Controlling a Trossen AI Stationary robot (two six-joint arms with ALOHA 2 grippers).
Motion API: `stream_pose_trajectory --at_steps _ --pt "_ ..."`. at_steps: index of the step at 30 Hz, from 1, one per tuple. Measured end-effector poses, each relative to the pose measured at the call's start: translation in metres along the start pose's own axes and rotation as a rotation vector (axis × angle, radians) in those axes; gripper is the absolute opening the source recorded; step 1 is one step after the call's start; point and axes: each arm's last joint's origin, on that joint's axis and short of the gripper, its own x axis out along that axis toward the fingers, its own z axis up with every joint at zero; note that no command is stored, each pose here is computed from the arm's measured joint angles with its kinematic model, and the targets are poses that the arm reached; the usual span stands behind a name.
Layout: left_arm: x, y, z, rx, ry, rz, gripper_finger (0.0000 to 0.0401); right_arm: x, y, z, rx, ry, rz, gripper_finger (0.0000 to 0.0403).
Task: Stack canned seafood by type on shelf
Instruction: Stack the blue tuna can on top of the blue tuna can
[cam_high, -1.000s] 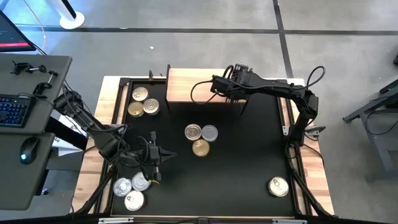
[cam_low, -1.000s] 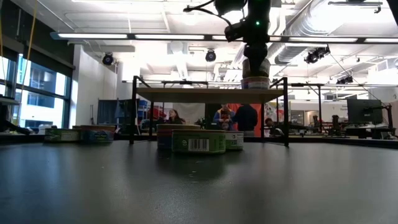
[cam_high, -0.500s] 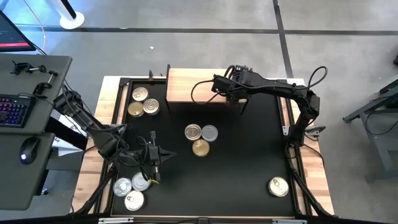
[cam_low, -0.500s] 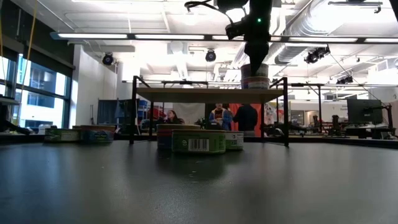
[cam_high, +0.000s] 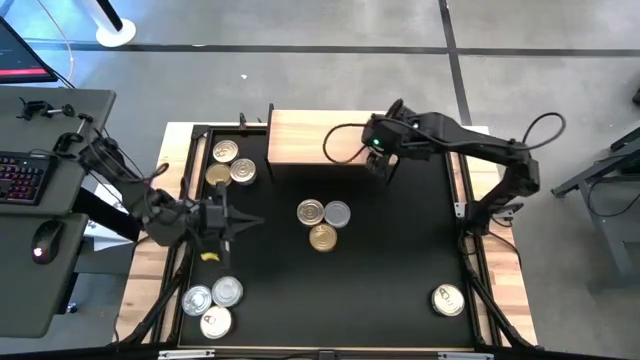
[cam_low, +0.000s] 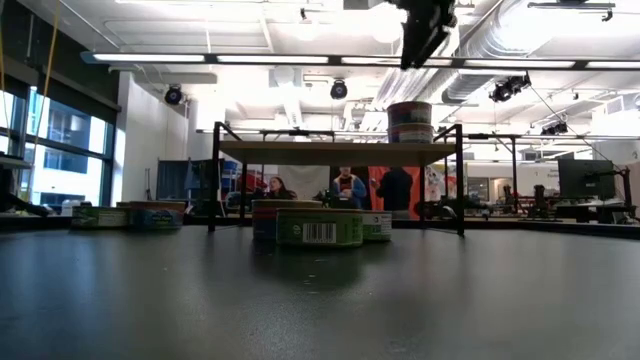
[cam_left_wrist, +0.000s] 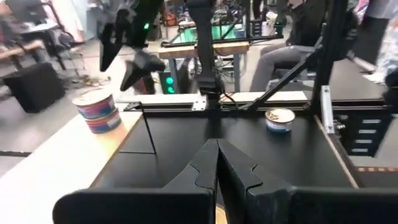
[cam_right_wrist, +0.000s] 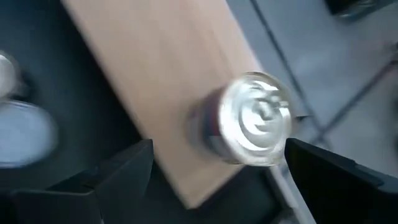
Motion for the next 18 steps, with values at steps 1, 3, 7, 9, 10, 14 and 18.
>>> stream_pose_trajectory --at_steps 1,3,7,9,10,14,18 --pt "-0.001 0.002 0.0 -0.009 0.005 -0.022 0.0 -0.005 0.004 -0.001 0.019 -0.012 0.033 0.0353" --pt "-0.003 0.003 -0.001 -0.029 0.022 -0.082 0.0 -0.015 0.015 -0.003 0.059 -0.037 0.092 0.0347" --pt "-0.002 -0.001 -0.008 0.003 0.084 -0.166 0.0 -0.029 0.047 -0.006 0.086 -0.065 0.219 0.0314" --pt "-0.001 -0.003 -0.012 0.006 0.119 -0.167 0.0 -0.035 0.069 -0.01 0.095 -0.053 0.278 0.029" --pt "0.0 -0.003 -0.014 0.002 0.136 -0.162 0.0 -0.036 0.08 -0.012 0.094 -0.038 0.297 0.0276" --pt "0.006 -0.009 -0.021 0.015 0.18 -0.152 0.0 -0.038 0.126 -0.031 0.011 0.082 0.319 0.0201" --pt "0.012 -0.016 -0.025 0.031 0.206 -0.174 0.0 -0.034 0.162 -0.063 -0.06 0.316 0.357 0.0104"
